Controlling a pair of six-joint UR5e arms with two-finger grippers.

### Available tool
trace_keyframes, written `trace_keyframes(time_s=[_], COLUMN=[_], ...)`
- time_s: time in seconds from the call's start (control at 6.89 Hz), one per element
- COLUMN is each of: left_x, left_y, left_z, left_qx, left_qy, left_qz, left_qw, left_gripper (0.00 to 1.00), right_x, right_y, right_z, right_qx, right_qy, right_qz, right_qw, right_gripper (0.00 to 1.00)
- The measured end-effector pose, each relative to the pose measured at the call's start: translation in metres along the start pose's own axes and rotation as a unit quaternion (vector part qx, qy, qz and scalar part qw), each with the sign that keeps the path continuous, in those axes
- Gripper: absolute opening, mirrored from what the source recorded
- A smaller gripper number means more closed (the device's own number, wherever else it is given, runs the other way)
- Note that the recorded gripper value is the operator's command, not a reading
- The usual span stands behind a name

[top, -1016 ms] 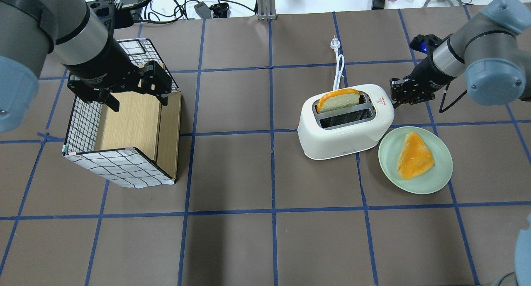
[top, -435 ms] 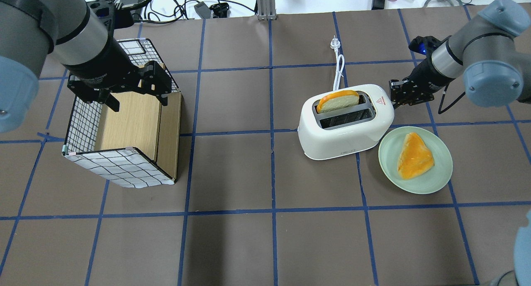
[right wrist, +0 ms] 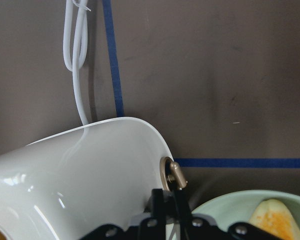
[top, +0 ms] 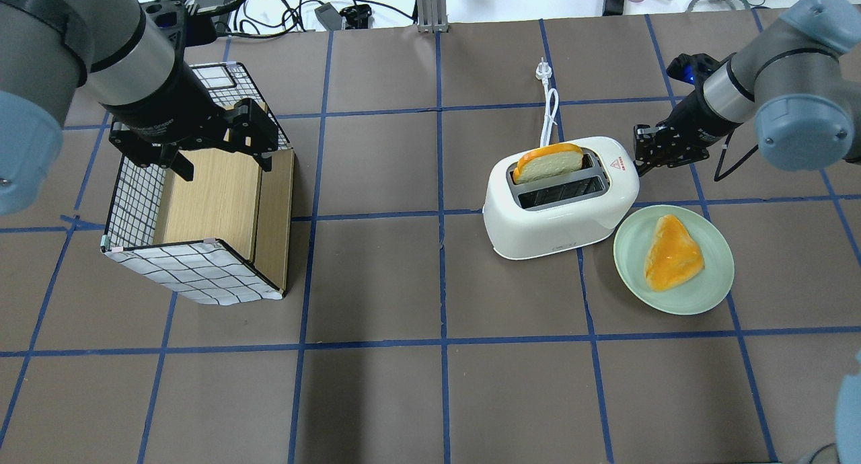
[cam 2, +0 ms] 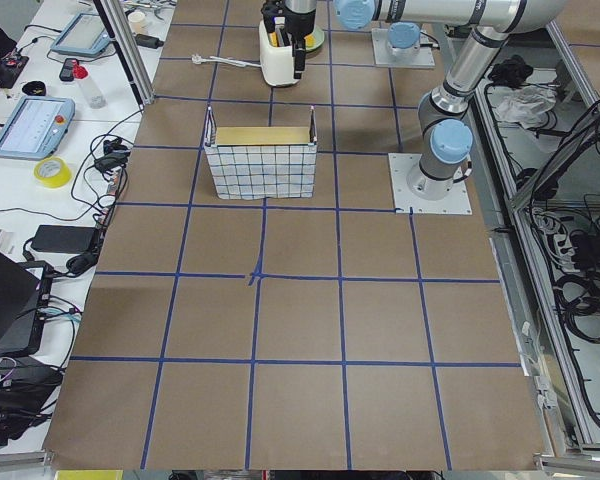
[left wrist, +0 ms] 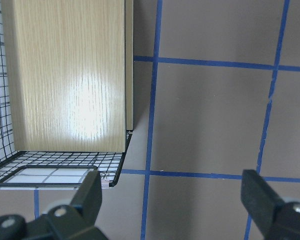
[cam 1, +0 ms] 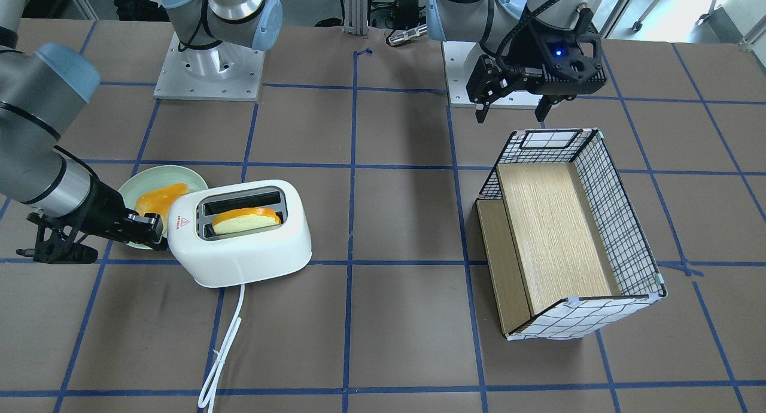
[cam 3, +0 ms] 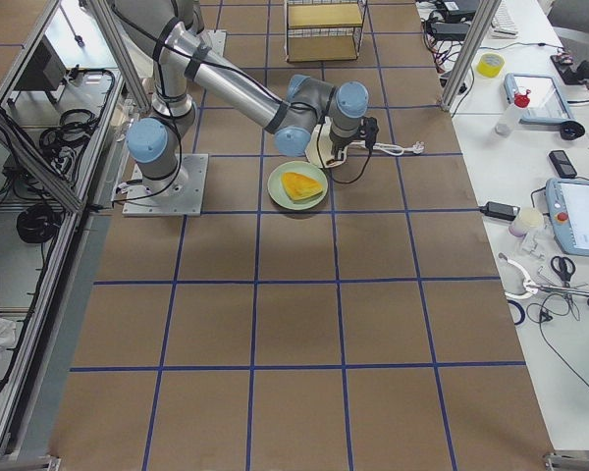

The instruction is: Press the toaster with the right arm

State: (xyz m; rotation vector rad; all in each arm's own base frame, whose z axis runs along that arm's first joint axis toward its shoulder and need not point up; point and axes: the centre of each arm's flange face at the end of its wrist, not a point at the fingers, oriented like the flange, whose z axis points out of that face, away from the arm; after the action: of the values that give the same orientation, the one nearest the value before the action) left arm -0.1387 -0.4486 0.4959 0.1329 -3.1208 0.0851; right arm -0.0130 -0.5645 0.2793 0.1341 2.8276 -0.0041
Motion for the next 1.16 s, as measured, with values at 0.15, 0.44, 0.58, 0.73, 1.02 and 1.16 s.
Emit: trace_keyframes(time_s=[0.15,0.44,0.58,0.73,1.02,1.16], left_x=[0.000,0.000,0.000,0.000,0.000,0.000], left_y=[0.000,0.000,0.000,0.000,0.000,0.000], left_z=[0.000,0.000,0.000,0.000,0.000,0.000], left_qx=[0.000,0.000,0.000,0.000,0.000,0.000], left_qy=[0.000,0.000,0.000,0.000,0.000,0.000], left_qz=[0.000,0.000,0.000,0.000,0.000,0.000], left_qw=[1.0000,1.0000,1.0000,1.0000,1.0000,1.0000], left_gripper=[1.00,1.00,1.00,1.00,1.00,1.00], right_x=[-0.002,-0.008,-0.011,-0.014,-0.030,-0.046], right_y=[0.002,0.013,0.019,0.026,0.046,0.050], right_z=[-0.011,-0.039,-0.052,-0.065,-0.109,-0.134], right_qx=[0.007,0.022,0.028,0.032,0.025,0.013], right_qy=[0.010,0.042,0.058,0.076,0.104,0.114], right_qz=[0.006,0.016,0.016,0.015,0.017,0.027], right_qw=[0.9999,0.9987,0.9978,0.9965,0.9942,0.9930], right_gripper=[1.00,1.00,1.00,1.00,1.00,1.00])
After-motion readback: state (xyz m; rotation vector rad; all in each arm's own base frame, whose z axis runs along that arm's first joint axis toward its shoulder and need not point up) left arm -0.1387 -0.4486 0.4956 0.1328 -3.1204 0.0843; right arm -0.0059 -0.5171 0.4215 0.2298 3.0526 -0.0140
